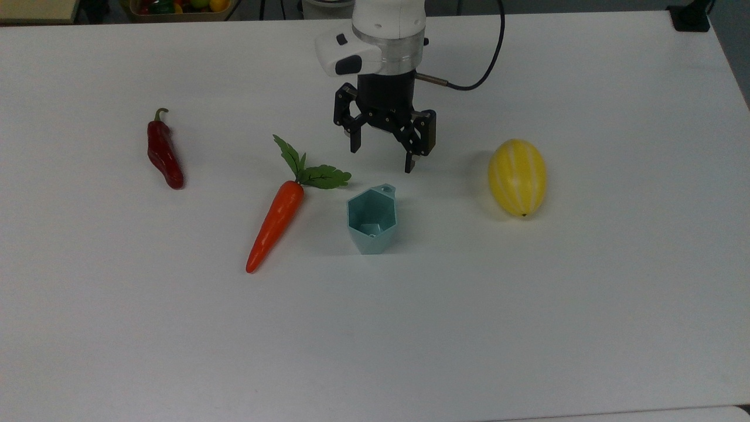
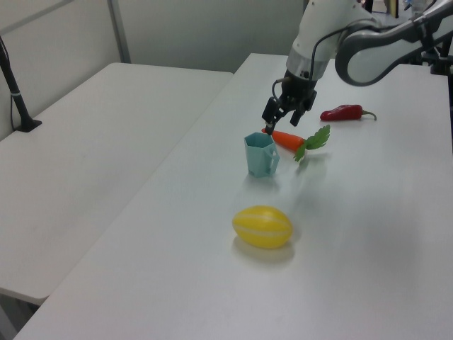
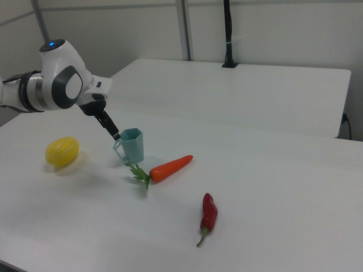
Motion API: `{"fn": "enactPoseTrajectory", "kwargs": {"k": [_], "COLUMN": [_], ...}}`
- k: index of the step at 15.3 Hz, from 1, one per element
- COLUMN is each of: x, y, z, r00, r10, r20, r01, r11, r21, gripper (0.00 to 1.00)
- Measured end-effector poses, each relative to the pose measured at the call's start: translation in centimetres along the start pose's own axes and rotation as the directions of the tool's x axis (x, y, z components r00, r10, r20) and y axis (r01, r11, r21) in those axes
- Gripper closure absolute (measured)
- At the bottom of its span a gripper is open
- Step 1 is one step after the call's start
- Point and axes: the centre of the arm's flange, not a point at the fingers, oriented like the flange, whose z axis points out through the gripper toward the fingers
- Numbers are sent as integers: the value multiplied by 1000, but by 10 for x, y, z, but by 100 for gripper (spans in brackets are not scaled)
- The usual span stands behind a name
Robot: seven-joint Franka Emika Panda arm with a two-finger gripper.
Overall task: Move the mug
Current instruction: 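Move the open gripper over the light-blue hexagonal mug, then lower the gripper onto the mug rim and close on it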
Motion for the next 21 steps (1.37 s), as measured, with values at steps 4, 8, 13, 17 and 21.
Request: {"fn": "enactPoseTrajectory", "kwargs": {"k": [4, 8, 13, 17, 21], "x": [-3, -5, -9, -15, -18], "y": [-3, -5, -7, -9, -10], "z": [21, 39, 61, 75, 82], "r00": [1000, 1000, 1000, 998, 997], "r10": [2, -8, -27, -69, -82], "r20": [-4, -6, -10, -12, -10], "r01": [-2, 8, 27, 68, 82], "r11": [1000, 1000, 1000, 997, 996], "r21": [-1, 1, -3, -28, -36], "gripper": [4, 11, 14, 15, 21]}}
